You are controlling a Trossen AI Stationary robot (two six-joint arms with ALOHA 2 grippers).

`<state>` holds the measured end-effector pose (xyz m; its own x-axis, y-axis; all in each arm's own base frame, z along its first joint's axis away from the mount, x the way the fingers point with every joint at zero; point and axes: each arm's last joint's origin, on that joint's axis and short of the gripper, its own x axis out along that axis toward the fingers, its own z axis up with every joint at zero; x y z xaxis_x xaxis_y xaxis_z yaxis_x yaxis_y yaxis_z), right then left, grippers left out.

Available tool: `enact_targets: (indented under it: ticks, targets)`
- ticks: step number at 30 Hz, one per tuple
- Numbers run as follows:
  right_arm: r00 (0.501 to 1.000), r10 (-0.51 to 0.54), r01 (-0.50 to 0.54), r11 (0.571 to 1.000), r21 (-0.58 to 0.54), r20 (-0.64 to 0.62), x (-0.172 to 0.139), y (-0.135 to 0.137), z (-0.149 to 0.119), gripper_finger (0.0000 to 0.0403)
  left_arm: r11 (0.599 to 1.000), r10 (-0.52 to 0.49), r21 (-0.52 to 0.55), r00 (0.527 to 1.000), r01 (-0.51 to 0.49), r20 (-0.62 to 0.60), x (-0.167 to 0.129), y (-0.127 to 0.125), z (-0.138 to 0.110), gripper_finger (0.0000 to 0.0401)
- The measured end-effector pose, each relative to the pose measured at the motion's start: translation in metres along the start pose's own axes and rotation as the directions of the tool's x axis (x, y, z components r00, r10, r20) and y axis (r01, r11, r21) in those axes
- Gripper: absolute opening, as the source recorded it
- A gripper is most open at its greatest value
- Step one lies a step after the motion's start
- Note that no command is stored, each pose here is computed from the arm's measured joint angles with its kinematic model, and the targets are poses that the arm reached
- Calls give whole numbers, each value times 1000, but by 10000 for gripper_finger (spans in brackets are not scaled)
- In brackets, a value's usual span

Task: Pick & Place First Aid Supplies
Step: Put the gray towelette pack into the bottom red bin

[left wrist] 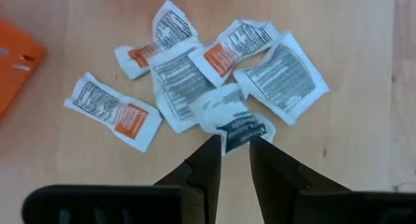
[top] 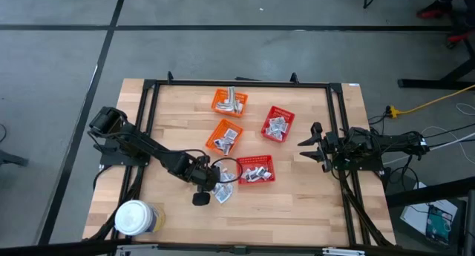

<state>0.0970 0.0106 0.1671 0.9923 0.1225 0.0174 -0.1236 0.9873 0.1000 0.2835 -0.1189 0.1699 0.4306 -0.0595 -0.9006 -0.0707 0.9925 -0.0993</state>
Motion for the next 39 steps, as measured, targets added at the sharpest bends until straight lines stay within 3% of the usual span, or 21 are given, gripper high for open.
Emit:
enact_targets:
  ticks: [12,17,30,39]
  targets:
    - [1000,0,0,1000,0,0,0,0,0,163,999,-24,-48,999,26,46,12,12,-5,77]
    - [1000,0,0,1000,0,0,0,0,0,163,997,-70,-44,997,71,16,14,16,-6,79]
    - [1000,0,0,1000,0,0,0,0,0,163,996,-81,-27,995,80,-52,32,15,-11,74]
    - [1000,0,0,1000,0,0,0,0,0,163,991,-124,-54,990,120,-73,32,14,-12,6]
